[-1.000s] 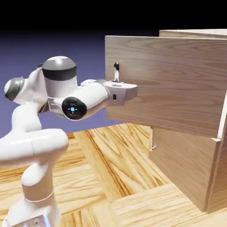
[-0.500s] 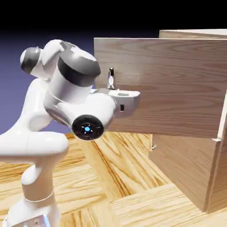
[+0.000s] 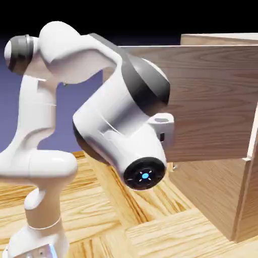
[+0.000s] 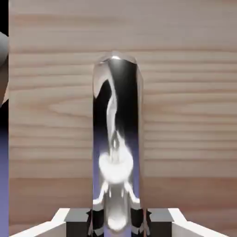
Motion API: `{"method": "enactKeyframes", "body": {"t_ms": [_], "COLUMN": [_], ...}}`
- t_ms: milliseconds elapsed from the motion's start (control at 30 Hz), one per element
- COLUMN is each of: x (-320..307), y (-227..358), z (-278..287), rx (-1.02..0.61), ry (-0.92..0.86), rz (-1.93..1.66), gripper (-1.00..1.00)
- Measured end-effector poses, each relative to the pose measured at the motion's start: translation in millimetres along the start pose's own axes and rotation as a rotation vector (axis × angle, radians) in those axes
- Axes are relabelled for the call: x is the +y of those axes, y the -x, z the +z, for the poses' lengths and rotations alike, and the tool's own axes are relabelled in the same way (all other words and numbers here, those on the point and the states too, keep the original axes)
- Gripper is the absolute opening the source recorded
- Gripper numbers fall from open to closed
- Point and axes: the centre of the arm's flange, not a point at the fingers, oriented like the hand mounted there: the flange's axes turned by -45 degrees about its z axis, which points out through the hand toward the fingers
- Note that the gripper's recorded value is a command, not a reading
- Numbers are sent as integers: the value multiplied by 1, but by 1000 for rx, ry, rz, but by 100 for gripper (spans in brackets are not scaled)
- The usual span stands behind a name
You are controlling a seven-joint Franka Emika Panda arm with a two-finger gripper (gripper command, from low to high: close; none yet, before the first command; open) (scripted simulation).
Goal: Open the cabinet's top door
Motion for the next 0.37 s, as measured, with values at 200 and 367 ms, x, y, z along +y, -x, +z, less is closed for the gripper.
{"method": "enactKeyframes", "body": {"t_ms": [200,367], "x": [18,36], "y": [0,0], "z": [-40,-71], "rx": [0,-1], "ry": [-110,-199], "rz": [0,0], "gripper": [-100,-100]}}
